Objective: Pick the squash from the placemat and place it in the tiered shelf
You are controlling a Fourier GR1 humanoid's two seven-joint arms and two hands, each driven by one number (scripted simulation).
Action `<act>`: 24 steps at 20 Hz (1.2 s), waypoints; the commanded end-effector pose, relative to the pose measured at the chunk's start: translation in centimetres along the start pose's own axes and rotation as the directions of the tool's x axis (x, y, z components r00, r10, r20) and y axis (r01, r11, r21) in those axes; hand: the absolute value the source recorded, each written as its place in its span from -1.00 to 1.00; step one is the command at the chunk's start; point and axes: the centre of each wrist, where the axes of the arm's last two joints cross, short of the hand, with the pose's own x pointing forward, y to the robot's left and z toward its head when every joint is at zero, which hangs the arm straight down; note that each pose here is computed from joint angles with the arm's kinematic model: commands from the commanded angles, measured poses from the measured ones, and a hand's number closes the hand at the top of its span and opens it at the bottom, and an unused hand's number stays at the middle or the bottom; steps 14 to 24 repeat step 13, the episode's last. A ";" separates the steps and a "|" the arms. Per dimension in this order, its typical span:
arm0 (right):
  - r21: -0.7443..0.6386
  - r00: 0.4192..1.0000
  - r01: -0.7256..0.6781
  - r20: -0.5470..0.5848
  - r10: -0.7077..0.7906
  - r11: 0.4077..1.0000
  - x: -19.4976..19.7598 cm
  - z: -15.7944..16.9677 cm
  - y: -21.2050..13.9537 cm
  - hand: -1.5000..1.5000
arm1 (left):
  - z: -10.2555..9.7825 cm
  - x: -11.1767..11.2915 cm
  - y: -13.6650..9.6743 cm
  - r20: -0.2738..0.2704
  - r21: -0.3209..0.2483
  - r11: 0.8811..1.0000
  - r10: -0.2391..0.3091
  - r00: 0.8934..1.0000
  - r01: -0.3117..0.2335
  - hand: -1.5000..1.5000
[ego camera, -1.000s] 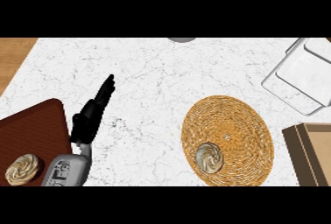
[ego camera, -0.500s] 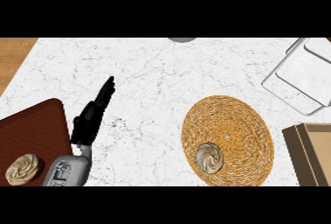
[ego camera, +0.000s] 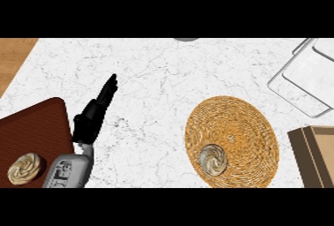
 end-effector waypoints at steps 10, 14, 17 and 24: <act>0.066 0.975 -0.182 -0.119 0.188 0.981 0.8 4.6 -6.4 -1.00 | 0.3 0.0 -0.1 0.020 -0.004 1.000 0.012 1.000 -0.012 0.00; 0.100 0.978 -0.159 -0.122 0.171 0.982 0.3 5.3 -7.0 -1.00 | -0.2 0.2 0.1 0.022 0.016 1.000 0.011 1.000 -0.011 0.00; 0.100 0.978 -0.159 -0.122 0.171 0.982 0.3 5.3 -7.0 -1.00 | -0.2 0.2 0.1 0.022 0.016 1.000 0.011 1.000 -0.011 0.00; 0.100 0.978 -0.159 -0.122 0.171 0.982 0.3 5.3 -7.0 -1.00 | -0.2 0.2 0.1 0.022 0.016 1.000 0.011 1.000 -0.011 0.00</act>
